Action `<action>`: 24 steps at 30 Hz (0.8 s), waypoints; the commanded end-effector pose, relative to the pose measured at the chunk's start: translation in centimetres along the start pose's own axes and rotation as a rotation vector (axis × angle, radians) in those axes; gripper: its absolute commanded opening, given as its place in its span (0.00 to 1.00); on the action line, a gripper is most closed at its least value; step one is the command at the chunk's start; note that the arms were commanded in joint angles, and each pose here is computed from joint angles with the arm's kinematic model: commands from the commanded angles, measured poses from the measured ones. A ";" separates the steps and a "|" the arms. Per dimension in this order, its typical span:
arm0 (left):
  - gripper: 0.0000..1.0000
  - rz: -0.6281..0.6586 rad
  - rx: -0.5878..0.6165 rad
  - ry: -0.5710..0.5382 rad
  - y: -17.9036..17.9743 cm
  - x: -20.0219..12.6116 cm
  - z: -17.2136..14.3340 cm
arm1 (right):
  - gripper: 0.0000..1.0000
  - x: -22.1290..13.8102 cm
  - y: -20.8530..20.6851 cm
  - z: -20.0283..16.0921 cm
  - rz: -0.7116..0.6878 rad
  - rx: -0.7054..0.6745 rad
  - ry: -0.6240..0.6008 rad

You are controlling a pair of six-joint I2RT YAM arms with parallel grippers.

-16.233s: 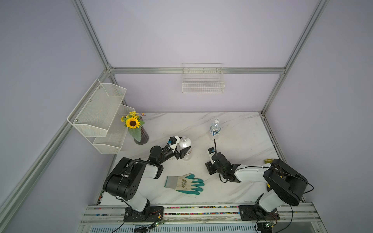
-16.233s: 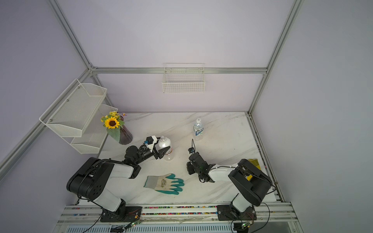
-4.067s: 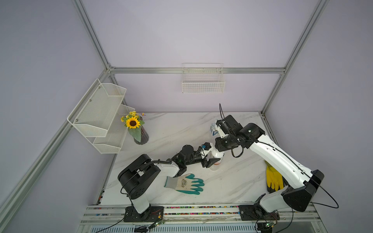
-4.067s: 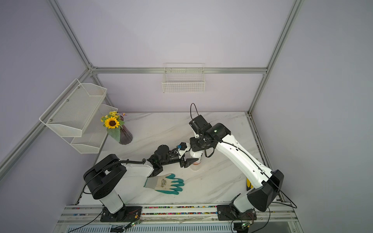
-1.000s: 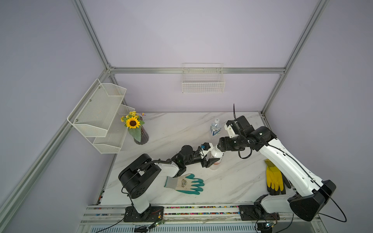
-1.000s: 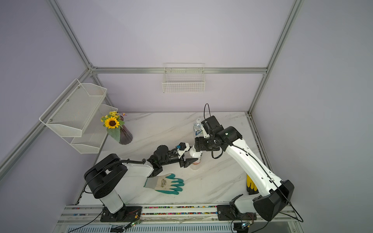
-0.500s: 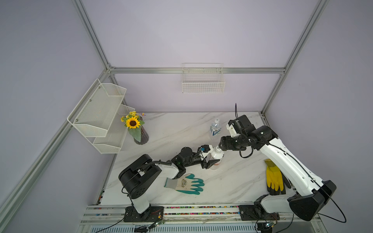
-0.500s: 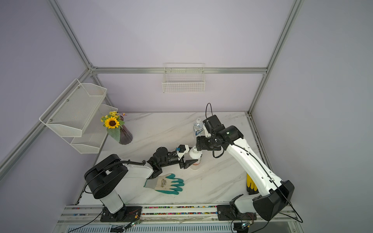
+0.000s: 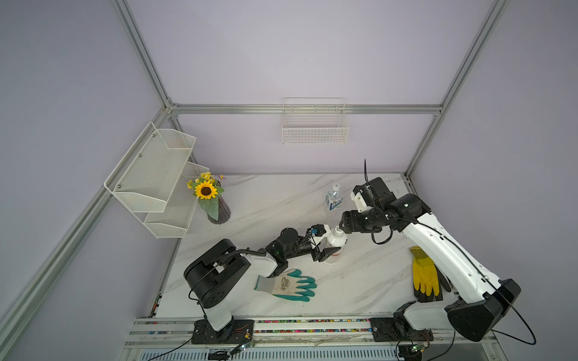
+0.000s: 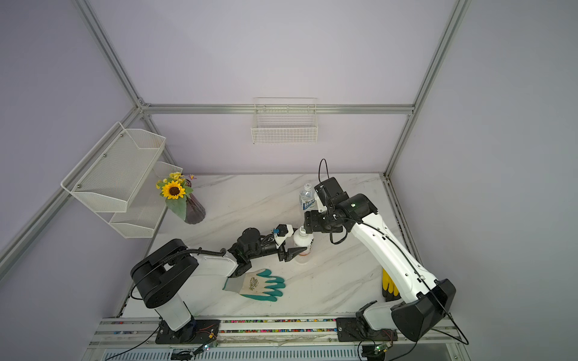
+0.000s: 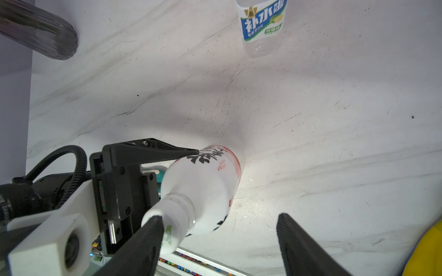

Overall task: Screw on the bottle caps
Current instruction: Screw the bottle cap onto the plastic bottle.

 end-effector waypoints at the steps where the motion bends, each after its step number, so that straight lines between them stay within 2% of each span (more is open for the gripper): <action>1: 0.72 0.014 0.001 0.011 0.3 0.4 -0.2 | 0.80 -3.5 0.7 1.9 0.035 -0.044 -0.161; 6: 0.72 0.012 -0.017 0.012 0.6 0.1 0.3 | 0.80 -7.7 1.2 3.0 0.123 -0.092 -0.427; 8: 0.72 0.005 -0.022 0.018 0.7 -0.2 0.4 | 0.72 -8.7 1.2 2.5 0.166 -0.148 -0.543; 9: 0.72 0.004 -0.025 0.021 0.9 -0.3 0.5 | 0.95 -9.2 1.2 1.9 0.202 -0.193 -0.602; 13: 0.72 0.002 -0.033 0.028 1.4 -0.9 0.4 | 0.97 -11.6 1.3 0.0 0.314 -0.270 -0.759; 17: 0.72 -0.013 -0.033 0.030 1.9 -1.8 0.5 | 0.97 -10.0 1.3 -0.1 0.267 -0.371 -0.681; 20: 0.72 -0.036 -0.027 0.033 2.1 -2.6 0.7 | 0.97 -8.6 1.6 -1.1 0.289 -0.532 -0.649; 24: 0.71 -0.040 -0.018 0.059 2.5 -3.2 0.5 | 0.92 -6.5 2.4 -2.4 0.364 -0.739 -0.583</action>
Point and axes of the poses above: each gripper's point midway between its finger pads, its own x axis out along the fingers, its own y axis along the line the jaws close on, z = x × y, the point moved 7 cm from there along -x, back along the fingers, and after that the axes turned 2 degrees about x, right-handed, at the moved point
